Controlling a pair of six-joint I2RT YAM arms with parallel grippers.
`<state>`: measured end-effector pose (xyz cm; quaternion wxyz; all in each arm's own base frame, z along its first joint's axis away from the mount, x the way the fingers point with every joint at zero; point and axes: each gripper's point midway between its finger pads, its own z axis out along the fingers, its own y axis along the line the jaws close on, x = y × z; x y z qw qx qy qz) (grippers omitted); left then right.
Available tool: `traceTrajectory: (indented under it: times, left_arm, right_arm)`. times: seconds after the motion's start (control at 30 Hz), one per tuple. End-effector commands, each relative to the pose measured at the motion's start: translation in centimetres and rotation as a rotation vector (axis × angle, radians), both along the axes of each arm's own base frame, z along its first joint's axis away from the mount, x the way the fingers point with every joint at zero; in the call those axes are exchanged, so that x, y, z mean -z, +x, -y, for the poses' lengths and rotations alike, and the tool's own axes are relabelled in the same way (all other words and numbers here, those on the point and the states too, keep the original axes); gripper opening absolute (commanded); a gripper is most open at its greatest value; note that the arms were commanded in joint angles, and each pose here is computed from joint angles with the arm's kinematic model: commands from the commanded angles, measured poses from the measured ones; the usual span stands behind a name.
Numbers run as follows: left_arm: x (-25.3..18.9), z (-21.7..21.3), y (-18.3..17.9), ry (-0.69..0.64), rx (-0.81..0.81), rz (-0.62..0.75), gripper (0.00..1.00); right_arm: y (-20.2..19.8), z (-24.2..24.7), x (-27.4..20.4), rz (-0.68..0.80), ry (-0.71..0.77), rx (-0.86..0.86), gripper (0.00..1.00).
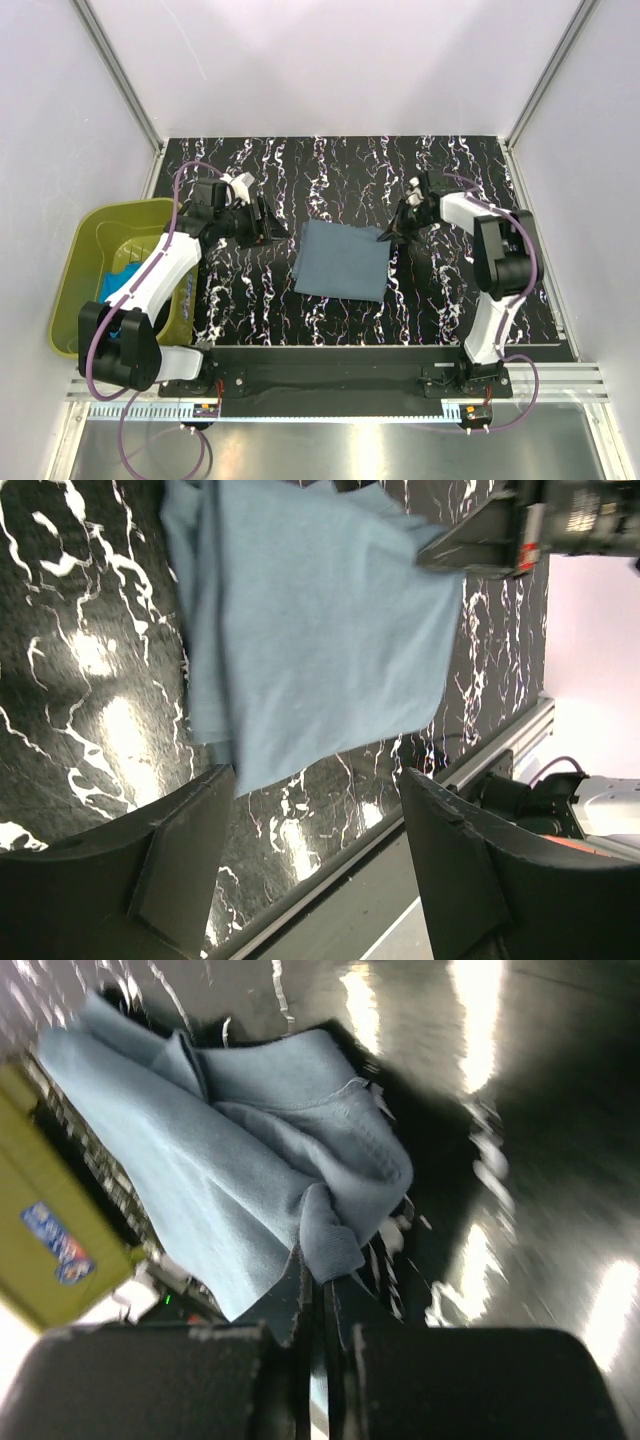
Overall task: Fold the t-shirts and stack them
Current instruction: Neatly place the folded tshirt to the corner
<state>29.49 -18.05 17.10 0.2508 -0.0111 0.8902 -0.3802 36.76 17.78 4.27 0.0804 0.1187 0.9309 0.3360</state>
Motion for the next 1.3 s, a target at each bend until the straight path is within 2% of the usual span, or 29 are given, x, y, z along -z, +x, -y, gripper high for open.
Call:
traceTrajectory:
  times: [0.0,0.13,0.23,0.43,0.7,0.73,0.9,0.93,1.0,1.03,1.07,1.13,1.17,1.23,1.27]
  left_arm:
    - [-0.9,0.4,-0.8,-0.037,0.044,0.037,0.71]
    - [-0.9,0.3,-1.4,-0.040,0.049,0.046,0.71]
    - [-0.8,0.4,-1.8,-0.048,0.053,0.049,0.71]
    - [1.1,0.4,-3.2,-0.071,0.049,0.010,0.70]
    - [3.0,0.1,-4.0,-0.057,0.042,-0.010,0.70]
    - [3.0,0.1,-3.9,-0.055,0.042,-0.005,0.70]
    - [3.4,0.1,-3.8,-0.047,0.048,-0.009,0.70]
    - [3.6,0.1,-3.8,-0.043,0.048,-0.011,0.70]
    - [3.8,0.0,-3.7,-0.039,0.044,-0.018,0.70]
    - [3.9,0.0,-3.6,-0.036,0.043,-0.022,0.70]
    - [4.1,0.0,-3.6,-0.036,0.041,-0.029,0.70]
    - [4.2,0.0,-3.3,-0.033,0.034,-0.037,0.70]
    - [4.3,0.0,-3.1,-0.029,0.026,-0.041,0.70]
    - [4.6,-0.1,-2.8,-0.025,0.019,-0.052,0.70]
    - [4.5,-0.1,-2.6,-0.025,0.013,-0.050,0.69]
  right_arm:
    - [1.4,3.7,-2.1,0.074,-0.134,0.130,0.00]
    - [0.7,8.6,-2.0,0.035,-0.304,0.184,0.00]
    - [1.9,12.6,-1.8,0.044,-0.419,0.216,0.00]
    - [8.2,22.2,-3.3,0.145,-0.740,0.213,0.00]
    - [14.5,29.4,-4.1,0.200,-0.992,0.262,0.00]
    - [15.0,30.0,-2.9,0.179,-1.002,0.274,0.00]
    - [19.3,34.4,-3.9,0.267,-0.953,0.520,0.00]
    - [20.0,34.7,-2.7,0.265,-0.933,0.531,0.00]
    - [22.3,35.1,-4.0,0.325,-0.895,0.586,0.00]
    - [22.9,35.5,-2.6,0.314,-0.877,0.605,0.00]
    - [24.3,35.6,-4.1,0.365,-0.840,0.647,0.00]
    - [25.5,36.0,-3.3,0.379,-0.835,0.672,0.00]
    - [26.6,36.4,-4.9,0.428,-0.829,0.713,0.00]
    - [27.9,36.8,-4.0,0.456,-0.820,0.729,0.00]
    - [28.7,37.1,-5.2,0.502,-0.809,0.744,0.00]
